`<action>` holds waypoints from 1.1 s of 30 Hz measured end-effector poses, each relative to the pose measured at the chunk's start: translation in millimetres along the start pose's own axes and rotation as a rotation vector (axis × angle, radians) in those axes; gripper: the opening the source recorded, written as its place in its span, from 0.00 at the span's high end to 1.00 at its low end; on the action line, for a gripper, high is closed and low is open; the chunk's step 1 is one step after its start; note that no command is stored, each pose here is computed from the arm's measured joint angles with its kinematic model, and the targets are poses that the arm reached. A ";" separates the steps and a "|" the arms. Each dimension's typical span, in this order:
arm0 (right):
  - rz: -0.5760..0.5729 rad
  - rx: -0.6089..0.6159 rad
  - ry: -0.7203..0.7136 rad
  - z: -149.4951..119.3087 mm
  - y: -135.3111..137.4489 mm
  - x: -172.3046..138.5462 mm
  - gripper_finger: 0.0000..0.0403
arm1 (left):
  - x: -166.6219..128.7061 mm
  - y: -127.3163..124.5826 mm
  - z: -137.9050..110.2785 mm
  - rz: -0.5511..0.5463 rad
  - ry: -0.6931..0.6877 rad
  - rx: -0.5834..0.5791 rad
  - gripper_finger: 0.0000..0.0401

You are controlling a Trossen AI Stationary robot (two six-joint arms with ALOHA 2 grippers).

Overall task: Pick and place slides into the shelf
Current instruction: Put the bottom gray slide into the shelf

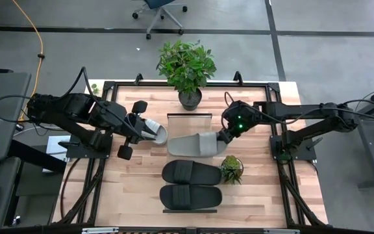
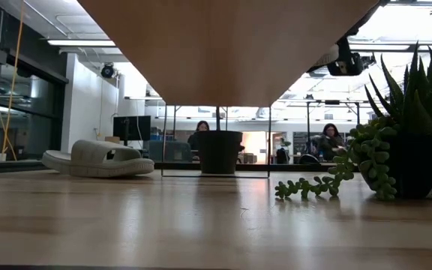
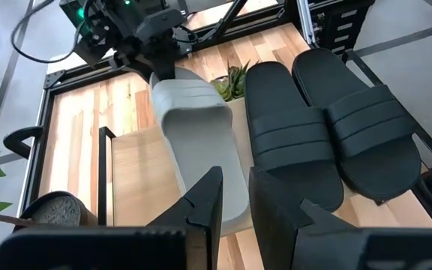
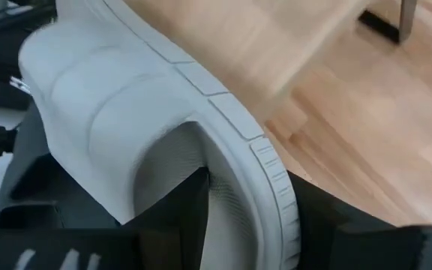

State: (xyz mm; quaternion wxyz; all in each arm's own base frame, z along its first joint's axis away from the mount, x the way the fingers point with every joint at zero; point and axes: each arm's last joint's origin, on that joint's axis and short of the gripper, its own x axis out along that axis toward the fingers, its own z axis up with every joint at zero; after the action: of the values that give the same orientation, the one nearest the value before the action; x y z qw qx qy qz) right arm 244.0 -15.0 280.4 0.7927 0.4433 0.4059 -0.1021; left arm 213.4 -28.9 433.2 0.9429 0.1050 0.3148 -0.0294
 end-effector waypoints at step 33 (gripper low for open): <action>0.067 -0.019 -0.037 2.8 6.0 3.1 0.47 | 137.7 5.9 -7.8 -0.069 0.327 0.074 0.86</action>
State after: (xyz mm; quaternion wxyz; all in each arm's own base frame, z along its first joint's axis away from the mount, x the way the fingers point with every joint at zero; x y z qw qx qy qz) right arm 250.6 -13.0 282.7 0.8072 0.4471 0.3770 -0.0795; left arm 319.7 -19.9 345.6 0.8730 0.1324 0.4660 -0.0559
